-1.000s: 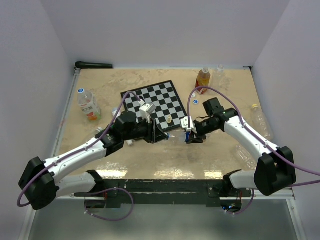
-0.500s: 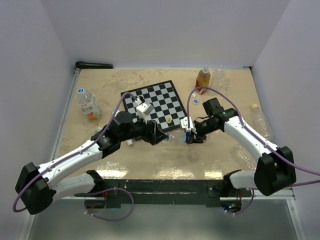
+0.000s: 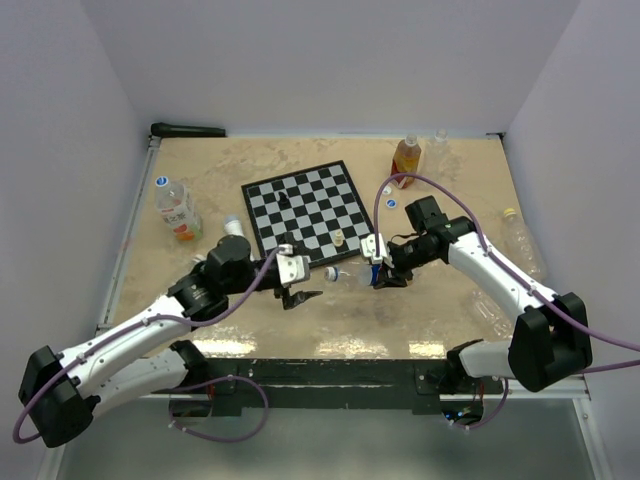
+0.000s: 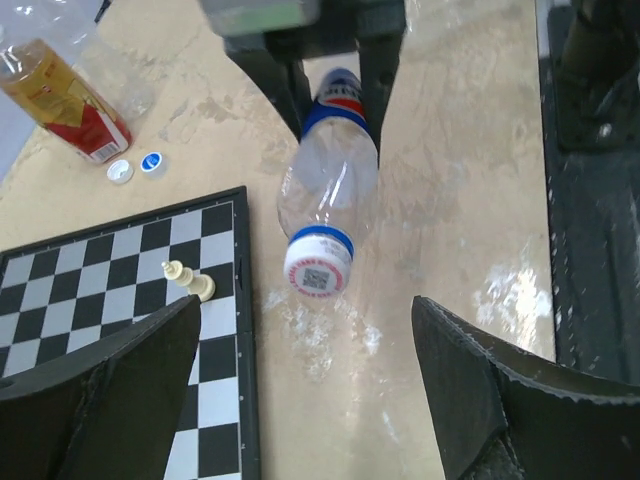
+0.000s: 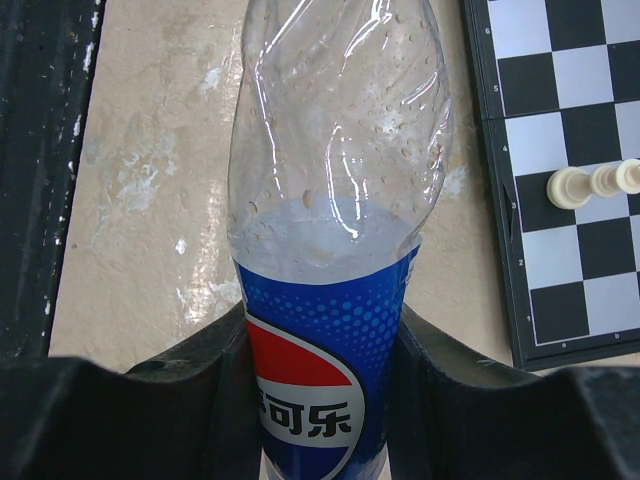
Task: Unscrew the bottle caps
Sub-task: Unscrew the bottle cap from the plastic bottle.
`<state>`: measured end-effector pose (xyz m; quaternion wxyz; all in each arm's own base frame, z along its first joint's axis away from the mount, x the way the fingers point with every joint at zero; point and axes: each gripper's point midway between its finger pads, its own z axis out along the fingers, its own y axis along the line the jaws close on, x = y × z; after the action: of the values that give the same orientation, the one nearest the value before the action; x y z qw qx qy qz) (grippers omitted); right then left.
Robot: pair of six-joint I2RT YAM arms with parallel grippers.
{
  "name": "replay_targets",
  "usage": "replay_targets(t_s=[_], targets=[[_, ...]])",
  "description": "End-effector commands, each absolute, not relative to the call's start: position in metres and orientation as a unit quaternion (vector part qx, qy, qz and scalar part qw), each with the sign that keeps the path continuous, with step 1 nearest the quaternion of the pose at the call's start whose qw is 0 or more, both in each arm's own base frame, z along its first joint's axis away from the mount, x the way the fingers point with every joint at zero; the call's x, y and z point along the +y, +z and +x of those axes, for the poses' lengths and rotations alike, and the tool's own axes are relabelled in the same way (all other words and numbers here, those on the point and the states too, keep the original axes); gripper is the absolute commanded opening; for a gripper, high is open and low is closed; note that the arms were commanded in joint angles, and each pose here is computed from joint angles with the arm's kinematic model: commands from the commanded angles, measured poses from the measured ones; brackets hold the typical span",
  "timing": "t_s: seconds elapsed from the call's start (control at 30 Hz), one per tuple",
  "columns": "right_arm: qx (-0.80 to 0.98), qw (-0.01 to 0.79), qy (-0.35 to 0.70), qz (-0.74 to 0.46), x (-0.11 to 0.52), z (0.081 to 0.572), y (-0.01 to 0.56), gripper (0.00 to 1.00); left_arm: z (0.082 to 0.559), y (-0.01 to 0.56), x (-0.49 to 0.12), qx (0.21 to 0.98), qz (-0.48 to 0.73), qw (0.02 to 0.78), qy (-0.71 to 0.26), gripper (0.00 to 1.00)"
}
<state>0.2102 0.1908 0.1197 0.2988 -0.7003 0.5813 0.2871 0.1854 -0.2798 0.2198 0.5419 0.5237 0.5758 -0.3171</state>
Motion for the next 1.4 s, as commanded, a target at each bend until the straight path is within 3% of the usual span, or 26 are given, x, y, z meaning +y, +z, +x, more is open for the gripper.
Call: replay_targets(t_s=[0.0,0.13,0.63,0.87,1.03,1.2,1.37], targets=[[0.568,0.312,0.286,-0.706,0.196,0.213,0.131,0.00,0.192,0.220,-0.289,0.464,0.614,0.586,-0.253,0.89],[0.568,0.309,0.287,-0.707,0.196,0.212,0.130,0.00,0.200,0.221,-0.298,0.458,0.615,0.589,-0.255,0.84],[0.567,0.308,0.287,-0.708,0.197,0.212,0.130,0.00,0.191,0.214,-0.316,0.458,0.617,0.557,-0.315,0.50],[0.567,0.308,0.288,-0.708,0.197,0.212,0.130,0.00,0.187,0.213,-0.320,0.459,0.614,0.548,-0.335,0.42],[0.568,0.307,0.287,-0.708,0.197,0.211,0.129,0.00,0.182,0.215,-0.320,0.472,0.602,0.536,-0.358,0.00],[0.568,0.308,0.286,-0.708,0.197,0.212,0.130,0.00,0.188,0.224,-0.315,0.582,0.489,0.510,-0.402,0.00],[0.569,0.306,0.288,-0.707,0.197,0.212,0.129,0.00,0.196,0.216,-0.300,0.764,0.265,0.399,-0.432,0.00]])
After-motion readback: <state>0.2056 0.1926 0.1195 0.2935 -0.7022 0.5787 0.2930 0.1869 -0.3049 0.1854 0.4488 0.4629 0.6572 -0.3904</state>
